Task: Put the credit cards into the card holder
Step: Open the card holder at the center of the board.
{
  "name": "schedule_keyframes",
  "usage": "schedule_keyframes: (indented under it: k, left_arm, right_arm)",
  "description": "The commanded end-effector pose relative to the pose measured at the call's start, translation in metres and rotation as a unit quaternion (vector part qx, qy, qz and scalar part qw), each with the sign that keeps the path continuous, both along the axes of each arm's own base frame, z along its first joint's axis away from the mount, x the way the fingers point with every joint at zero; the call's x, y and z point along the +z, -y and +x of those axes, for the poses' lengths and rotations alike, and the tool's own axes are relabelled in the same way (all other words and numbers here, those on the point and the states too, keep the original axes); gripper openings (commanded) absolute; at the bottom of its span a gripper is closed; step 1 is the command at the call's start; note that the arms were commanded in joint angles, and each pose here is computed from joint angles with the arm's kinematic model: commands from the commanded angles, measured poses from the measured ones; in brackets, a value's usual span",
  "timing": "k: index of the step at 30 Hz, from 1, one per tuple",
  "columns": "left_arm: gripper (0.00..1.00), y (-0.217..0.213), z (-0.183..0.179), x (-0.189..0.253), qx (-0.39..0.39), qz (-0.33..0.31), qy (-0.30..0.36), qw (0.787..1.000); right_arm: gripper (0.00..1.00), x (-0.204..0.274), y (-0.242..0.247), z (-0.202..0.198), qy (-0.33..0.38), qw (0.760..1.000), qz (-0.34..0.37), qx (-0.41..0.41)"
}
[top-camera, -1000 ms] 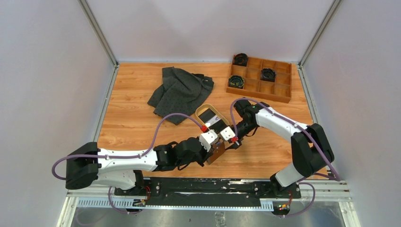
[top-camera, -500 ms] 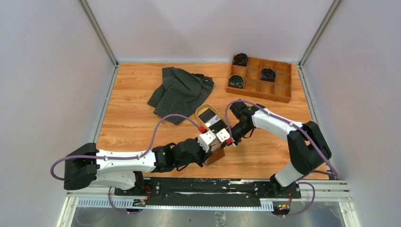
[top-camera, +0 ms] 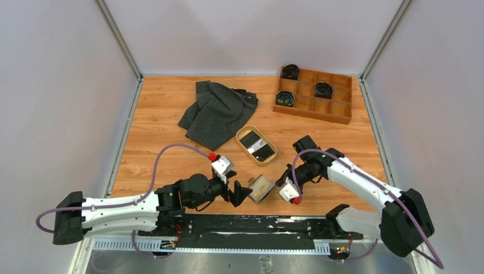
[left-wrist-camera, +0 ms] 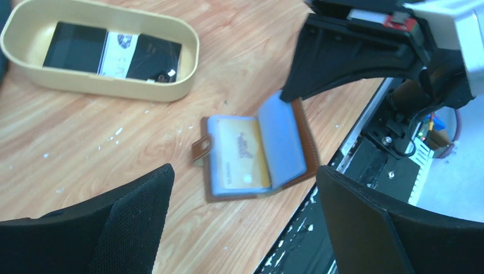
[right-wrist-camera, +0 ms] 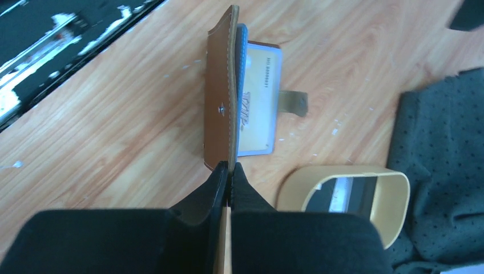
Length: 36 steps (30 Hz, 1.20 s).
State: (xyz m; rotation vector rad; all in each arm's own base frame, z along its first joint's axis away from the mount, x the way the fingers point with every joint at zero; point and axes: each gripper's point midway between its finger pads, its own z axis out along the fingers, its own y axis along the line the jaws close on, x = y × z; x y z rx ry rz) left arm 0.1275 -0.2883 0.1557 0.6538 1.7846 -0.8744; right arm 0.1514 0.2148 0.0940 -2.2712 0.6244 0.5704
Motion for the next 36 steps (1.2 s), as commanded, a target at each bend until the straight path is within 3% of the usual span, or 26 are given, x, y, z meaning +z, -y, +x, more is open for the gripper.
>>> schedule_keyframes:
  k: [1, 6, 11, 19, 22, 32, 36]
  left_arm:
    - [1.0, -0.02, 0.009, -0.023, 0.049, -0.003, -0.02, 0.999]
    - [1.0, -0.013, 0.011, -0.043, 0.048, 0.026, -0.05, 0.997]
    - [0.98, 0.006, 0.02, -0.054, 0.051, 0.063, -0.053, 0.995]
    - [0.98, 0.017, 0.049, -0.061, 0.09, 0.134, -0.004, 0.987]
    - [0.93, 0.019, 0.057, -0.071, 0.099, 0.164, 0.007, 0.981]
    - [0.62, 0.007, 0.074, -0.087, 0.151, 0.207, 0.025, 0.966]
    - [0.42, 0.004, 0.076, -0.085, 0.157, 0.199, 0.02, 0.967]
  right_arm:
    - [0.0, -0.028, 0.012, -0.008, 0.08, 0.995, -0.027, 0.059]
    - [0.0, -0.062, 0.028, -0.021, 0.087, 0.991, -0.064, 0.077]
    - [0.0, -0.063, 0.027, -0.022, 0.078, 0.993, -0.059, 0.07]
    - [0.0, -0.061, 0.024, -0.021, 0.067, 0.994, -0.058, 0.062]
    - [0.0, -0.06, 0.023, -0.021, 0.066, 0.994, -0.056, 0.059]
    - [0.0, -0.06, 0.024, -0.021, 0.065, 0.995, -0.058, 0.058]
    - [0.0, -0.062, 0.025, -0.02, 0.065, 0.994, -0.061, 0.056]
